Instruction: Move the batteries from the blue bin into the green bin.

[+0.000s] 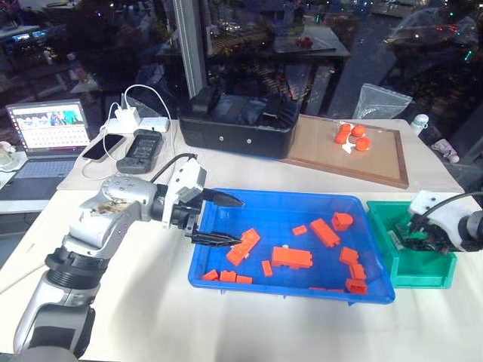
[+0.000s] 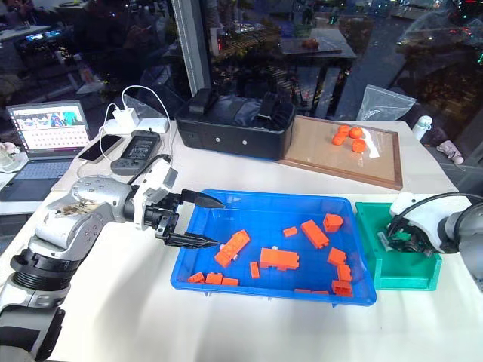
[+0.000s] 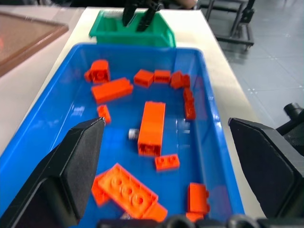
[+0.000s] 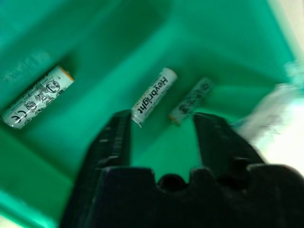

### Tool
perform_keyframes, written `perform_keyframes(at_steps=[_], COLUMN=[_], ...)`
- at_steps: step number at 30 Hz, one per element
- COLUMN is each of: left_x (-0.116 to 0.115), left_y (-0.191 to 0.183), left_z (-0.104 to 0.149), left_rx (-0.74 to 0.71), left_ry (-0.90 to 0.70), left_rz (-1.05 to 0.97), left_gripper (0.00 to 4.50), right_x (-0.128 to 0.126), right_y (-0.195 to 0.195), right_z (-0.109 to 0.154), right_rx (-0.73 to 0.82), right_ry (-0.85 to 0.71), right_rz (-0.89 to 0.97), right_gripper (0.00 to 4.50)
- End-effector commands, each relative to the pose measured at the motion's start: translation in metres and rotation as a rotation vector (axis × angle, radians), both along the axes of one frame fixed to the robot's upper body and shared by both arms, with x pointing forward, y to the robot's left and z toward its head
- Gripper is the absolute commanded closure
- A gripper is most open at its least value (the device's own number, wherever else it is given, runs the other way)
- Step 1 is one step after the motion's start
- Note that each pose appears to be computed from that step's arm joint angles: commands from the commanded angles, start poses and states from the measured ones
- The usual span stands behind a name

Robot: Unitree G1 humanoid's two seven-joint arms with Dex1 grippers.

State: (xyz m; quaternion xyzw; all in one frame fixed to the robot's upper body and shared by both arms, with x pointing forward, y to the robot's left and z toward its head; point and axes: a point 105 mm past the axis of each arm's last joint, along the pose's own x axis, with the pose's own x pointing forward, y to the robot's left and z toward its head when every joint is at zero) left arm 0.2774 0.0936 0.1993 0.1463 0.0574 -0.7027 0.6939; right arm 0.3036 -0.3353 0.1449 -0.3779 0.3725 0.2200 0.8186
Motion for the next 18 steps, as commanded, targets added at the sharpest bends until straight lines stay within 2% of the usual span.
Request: perform_keyframes(at_steps=[1, 2, 5, 6, 8, 12, 15, 18], left_x=[-0.002, -0.001, 0.004, 0.005, 0.005, -0.001, -0.003, 0.0], left_y=[0.003, 0.004, 0.013, 0.017, 0.025, 0.033, 0.034, 0.033], left_z=[0.012, 0.011, 0.008, 0.007, 0.002, -0.006, -0.004, -0.001], left_rx=[-0.006, -0.001, 0.026, 0.04, 0.067, 0.113, 0.111, 0.106], left_ry=[-0.066, -0.069, -0.068, -0.065, -0.052, -0.042, -0.042, -0.052], left_rz=[0.002, 0.012, 0.057, 0.073, 0.094, 0.102, 0.103, 0.114], left_gripper=[0.0, 0.0, 0.0, 0.0, 0.0, 0.0, 0.0, 0.0], right_x=[0.008, 0.008, 0.014, 0.013, 0.002, -0.017, -0.022, -0.026], right_y=[0.004, 0.008, 0.037, 0.059, 0.105, 0.164, 0.184, 0.196], right_z=[0.046, 0.056, 0.095, 0.103, 0.103, 0.063, 0.033, 0.015], right_rx=[-0.034, -0.033, 0.024, 0.082, 0.146, 0.18, 0.17, 0.17], right_ry=[-0.104, -0.12, -0.203, -0.197, -0.131, 0.026, 0.1, 0.146], right_rz=[0.02, 0.035, 0.118, 0.185, 0.38, 0.625, 0.704, 0.759], right_gripper=[0.31, 0.02, 0.02, 0.02, 0.02, 0.02, 0.02, 0.02])
